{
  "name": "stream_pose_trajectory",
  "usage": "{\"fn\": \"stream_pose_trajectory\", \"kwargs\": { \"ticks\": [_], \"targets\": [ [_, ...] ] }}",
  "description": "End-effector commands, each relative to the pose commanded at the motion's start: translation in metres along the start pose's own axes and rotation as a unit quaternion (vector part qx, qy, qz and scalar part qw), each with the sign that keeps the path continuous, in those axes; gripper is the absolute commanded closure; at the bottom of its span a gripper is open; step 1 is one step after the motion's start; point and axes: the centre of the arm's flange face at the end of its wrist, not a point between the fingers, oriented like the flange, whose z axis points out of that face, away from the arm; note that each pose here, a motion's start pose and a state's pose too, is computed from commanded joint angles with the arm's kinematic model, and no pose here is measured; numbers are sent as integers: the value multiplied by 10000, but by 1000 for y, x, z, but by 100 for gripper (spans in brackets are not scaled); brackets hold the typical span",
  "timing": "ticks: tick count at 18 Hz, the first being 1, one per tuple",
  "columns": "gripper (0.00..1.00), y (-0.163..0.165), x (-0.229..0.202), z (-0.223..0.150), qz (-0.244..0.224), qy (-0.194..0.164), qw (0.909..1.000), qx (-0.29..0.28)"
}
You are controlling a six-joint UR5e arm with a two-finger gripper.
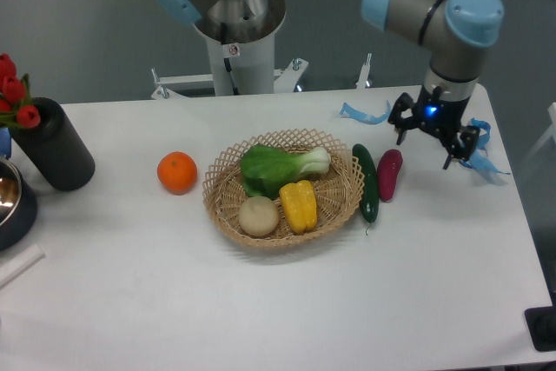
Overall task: Pick up the yellow pepper from the basket
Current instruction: 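Move the open gripper over the basket toward the yellow pepper, then lower the gripper down around the yellow pepper in the basket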
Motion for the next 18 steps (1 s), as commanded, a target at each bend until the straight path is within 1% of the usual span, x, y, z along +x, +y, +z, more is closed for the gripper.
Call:
{"fn": "stream_pose_trajectory", "kwargs": {
  "ticks": [2, 3, 6, 8, 9, 11, 13, 16, 18],
  "targets": [
    [0, -20, 11, 1, -263, 20, 9997, 18],
    [0, -29, 17, 2, -319, 36, 9995, 23],
    [0, -48, 31, 9, -251, 105, 9996, 38],
    [0, -59, 39, 12, -666, 142, 9977, 31],
    [0, -71, 47, 15, -890, 164, 9959, 14],
    [0, -85, 55, 21, -1151, 225, 9931, -19],
    [0, -102, 69, 28, -1288, 288, 9912, -44],
    [0, -131, 73, 39, -1858, 316, 9820, -87],
    [0, -146, 75, 47, -2193, 186, 9751, -264]
  ]
}}
